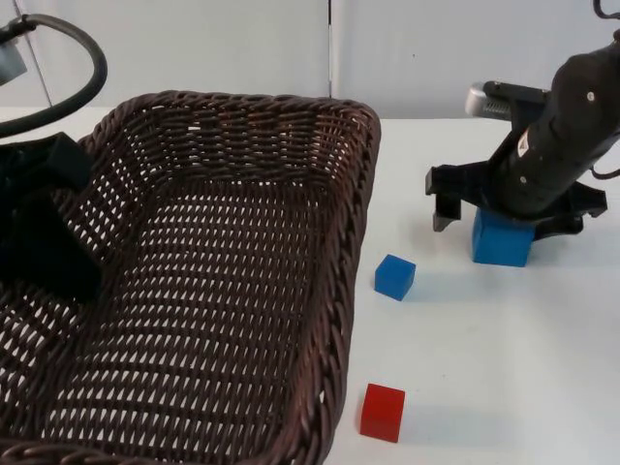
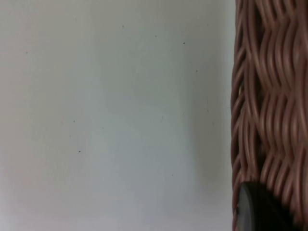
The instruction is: Pick up the basket with the left hand and place the largest block into the basket with the right hand.
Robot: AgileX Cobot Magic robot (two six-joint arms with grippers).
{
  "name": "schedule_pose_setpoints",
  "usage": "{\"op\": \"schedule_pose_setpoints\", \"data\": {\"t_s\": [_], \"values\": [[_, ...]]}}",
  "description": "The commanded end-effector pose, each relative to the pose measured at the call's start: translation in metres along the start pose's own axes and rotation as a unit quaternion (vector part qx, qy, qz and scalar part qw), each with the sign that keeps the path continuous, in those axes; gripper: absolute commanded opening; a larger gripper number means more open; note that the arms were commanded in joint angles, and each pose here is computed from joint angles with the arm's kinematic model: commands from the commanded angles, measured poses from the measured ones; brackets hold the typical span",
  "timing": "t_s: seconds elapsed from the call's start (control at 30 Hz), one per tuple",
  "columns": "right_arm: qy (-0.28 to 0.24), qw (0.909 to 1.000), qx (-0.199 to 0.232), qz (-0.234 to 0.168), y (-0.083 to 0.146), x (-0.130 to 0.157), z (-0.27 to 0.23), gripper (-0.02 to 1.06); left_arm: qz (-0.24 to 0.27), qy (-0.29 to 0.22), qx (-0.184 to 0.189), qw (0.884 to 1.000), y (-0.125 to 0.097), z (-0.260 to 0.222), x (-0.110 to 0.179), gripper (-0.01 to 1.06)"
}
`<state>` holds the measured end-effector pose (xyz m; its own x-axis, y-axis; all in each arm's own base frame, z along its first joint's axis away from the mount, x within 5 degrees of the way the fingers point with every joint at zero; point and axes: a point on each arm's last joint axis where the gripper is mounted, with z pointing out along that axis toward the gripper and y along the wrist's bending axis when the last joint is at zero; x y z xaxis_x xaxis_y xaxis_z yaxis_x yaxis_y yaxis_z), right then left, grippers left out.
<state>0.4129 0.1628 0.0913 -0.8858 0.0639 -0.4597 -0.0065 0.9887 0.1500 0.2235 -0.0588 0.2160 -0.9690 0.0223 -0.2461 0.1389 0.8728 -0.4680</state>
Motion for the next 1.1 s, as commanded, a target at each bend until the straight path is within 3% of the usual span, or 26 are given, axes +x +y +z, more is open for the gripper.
{"op": "schedule_pose_setpoints", "data": {"t_s": [0.0,0.07,0.1,0.23,0.27,0.33,0.67,1.07], "values": [[-0.006,1.0,-0.005,-0.002,0.004,-0.001,-0.001,0.75,-0.008,-0.001,0.012,1.0,-0.003,0.0,0.0,0.0],[-0.003,1.0,-0.003,0.002,0.004,-0.001,-0.001,0.51,-0.008,0.001,0.012,1.0,-0.004,0.0,0.001,0.0],[-0.003,1.0,-0.003,0.002,0.004,-0.001,-0.001,0.51,-0.008,0.001,0.012,1.0,-0.004,0.0,0.001,0.0],[0.006,1.0,0.005,0.001,0.003,-0.002,-0.008,0.15,-0.008,0.001,0.012,1.0,-0.004,0.0,0.001,0.0],[0.006,1.0,0.005,0.001,0.003,-0.002,-0.008,0.15,-0.008,0.001,0.012,1.0,-0.004,0.0,0.001,0.0],[0.001,1.0,0.004,-0.005,0.005,-0.007,-0.021,0.01,-0.008,0.002,0.013,1.0,-0.004,0.0,0.001,0.0],[-0.052,0.9953,-0.004,-0.082,0.01,-0.037,-0.116,0.0,-0.008,0.003,0.013,1.0,-0.004,0.0,0.001,0.0],[-0.094,0.9888,-0.006,-0.116,0.007,-0.044,-0.208,0.0,-0.008,0.003,0.013,1.0,-0.004,0.0,0.001,0.0]]}}
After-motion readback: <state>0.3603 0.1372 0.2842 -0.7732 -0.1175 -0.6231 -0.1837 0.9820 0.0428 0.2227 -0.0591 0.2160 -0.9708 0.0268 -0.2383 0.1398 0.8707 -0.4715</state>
